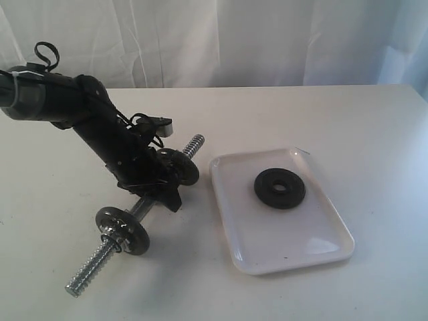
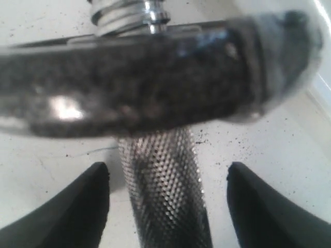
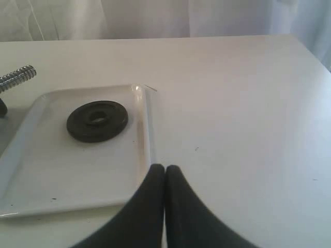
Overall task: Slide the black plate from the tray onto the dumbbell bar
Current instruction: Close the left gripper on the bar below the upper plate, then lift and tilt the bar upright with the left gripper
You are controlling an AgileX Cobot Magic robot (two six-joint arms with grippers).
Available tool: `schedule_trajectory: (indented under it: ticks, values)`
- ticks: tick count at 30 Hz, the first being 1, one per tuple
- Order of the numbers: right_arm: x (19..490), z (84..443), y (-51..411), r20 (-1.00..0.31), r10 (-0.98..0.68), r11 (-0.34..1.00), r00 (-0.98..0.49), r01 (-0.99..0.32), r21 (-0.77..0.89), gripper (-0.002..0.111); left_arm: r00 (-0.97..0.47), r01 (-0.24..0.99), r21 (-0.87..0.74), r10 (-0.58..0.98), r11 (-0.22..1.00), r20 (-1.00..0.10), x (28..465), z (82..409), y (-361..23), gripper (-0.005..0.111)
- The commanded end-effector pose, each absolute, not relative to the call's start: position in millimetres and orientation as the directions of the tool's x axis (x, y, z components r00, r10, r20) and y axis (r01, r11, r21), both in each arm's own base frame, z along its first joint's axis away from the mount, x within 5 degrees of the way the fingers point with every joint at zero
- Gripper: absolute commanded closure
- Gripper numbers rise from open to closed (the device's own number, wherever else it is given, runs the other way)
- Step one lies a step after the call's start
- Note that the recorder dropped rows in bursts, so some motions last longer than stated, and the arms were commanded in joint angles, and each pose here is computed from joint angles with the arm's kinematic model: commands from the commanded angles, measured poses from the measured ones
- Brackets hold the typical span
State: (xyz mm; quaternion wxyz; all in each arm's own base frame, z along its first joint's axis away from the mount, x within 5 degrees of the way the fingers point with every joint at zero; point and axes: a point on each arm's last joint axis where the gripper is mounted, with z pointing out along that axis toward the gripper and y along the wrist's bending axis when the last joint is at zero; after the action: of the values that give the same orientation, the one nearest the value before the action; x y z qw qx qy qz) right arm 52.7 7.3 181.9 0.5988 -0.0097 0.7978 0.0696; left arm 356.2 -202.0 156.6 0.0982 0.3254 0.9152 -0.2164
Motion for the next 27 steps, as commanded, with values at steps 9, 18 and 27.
schedule_trajectory:
  ticks: [9, 18, 27]
  values:
    - [52.9, 181.7, 7.0, -0.961, 0.069, 0.991, -0.268, -0.095, 0.098, 0.108, -0.767, 0.641, -0.343, 0.568, 0.686, -0.296, 353.3, 149.2, -203.5, 0.107]
    - [52.9, 181.7, 7.0, -0.961, 0.069, 0.991, -0.268, -0.095, 0.098, 0.108, -0.721, 0.684, -0.326, 0.54, 0.652, -0.434, 357.1, 172.5, -208.3, 0.107]
    - [52.9, 181.7, 7.0, -0.961, 0.069, 0.991, -0.268, -0.095, 0.098, 0.108, -0.663, 0.724, -0.289, 0.518, 0.626, -0.54, 353.8, 208.4, -207.9, 0.107]
